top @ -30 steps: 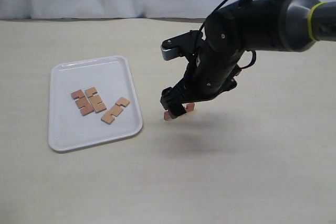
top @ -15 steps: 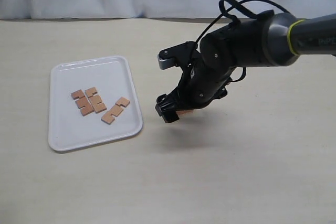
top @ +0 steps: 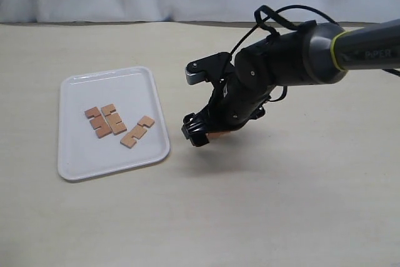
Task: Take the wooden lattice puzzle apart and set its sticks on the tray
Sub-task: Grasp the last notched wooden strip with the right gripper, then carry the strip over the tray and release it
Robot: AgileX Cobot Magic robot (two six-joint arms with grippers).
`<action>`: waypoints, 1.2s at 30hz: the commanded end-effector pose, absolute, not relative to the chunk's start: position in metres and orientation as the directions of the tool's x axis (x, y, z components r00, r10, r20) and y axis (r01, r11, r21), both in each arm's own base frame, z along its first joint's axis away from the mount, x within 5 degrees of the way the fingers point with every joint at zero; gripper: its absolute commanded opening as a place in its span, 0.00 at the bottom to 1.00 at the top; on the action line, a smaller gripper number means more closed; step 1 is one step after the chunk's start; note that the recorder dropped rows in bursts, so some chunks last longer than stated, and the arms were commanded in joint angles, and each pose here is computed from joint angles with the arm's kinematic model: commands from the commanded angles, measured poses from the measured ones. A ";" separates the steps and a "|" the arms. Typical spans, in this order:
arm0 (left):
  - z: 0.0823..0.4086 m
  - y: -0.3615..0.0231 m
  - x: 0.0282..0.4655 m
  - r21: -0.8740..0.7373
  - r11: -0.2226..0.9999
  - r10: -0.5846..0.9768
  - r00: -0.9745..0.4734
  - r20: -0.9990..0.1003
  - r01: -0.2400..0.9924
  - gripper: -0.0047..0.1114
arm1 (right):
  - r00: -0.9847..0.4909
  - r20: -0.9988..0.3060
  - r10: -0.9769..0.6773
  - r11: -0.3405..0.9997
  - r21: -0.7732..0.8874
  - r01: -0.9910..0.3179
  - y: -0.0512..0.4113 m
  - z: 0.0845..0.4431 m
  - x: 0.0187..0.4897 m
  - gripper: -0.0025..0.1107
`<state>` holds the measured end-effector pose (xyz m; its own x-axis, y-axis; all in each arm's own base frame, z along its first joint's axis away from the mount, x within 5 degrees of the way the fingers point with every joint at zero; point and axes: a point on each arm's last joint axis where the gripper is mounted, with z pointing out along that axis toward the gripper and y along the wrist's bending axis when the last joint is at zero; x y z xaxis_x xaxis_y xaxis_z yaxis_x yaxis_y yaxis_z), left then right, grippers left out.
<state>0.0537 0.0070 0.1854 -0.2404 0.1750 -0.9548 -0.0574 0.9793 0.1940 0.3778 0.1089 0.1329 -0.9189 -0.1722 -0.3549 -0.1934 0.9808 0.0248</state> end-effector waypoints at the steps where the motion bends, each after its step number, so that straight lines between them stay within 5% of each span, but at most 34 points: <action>1: 0.186 0.007 0.054 0.193 0.980 0.175 -0.228 -0.958 -0.057 0.04 | -0.918 -0.353 -0.179 0.980 0.023 -0.199 0.109 0.125 0.379 0.85; 7: 0.186 0.007 0.054 0.193 0.980 0.175 -0.228 -0.958 -0.057 0.04 | -0.916 -0.359 -0.180 0.979 0.022 -0.201 0.109 0.123 0.380 0.81; 9: 0.186 0.007 0.054 0.193 0.980 0.175 -0.228 -0.958 -0.057 0.04 | -0.916 -0.359 -0.180 0.979 0.022 -0.201 0.109 0.123 0.380 0.66; 13: 0.186 0.007 0.054 0.193 0.980 0.175 -0.228 -0.958 -0.057 0.04 | -0.919 -0.352 -0.178 0.980 0.023 -0.199 0.109 0.123 0.379 0.12; 14: 0.186 0.007 0.054 0.193 0.980 0.175 -0.228 -0.958 -0.057 0.04 | -0.921 -0.349 -0.173 0.981 0.026 -0.194 0.109 0.124 0.379 0.07; 28: 0.186 0.007 0.054 0.193 0.980 0.175 -0.228 -0.958 -0.057 0.04 | -0.761 -0.627 -0.166 0.958 0.080 -0.275 0.138 0.233 0.358 0.07; 36: 0.186 0.007 0.054 0.188 0.980 0.171 -0.228 -0.959 -0.057 0.04 | -0.585 -0.801 -0.130 0.917 0.127 -0.378 0.190 0.231 0.363 0.07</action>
<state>0.0537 0.0070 0.1854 -0.2404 0.1750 -0.9548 -0.0574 0.9793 0.1940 0.3564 0.1798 0.2396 -0.6300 -0.1656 -0.7587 -0.3706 0.9227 0.1063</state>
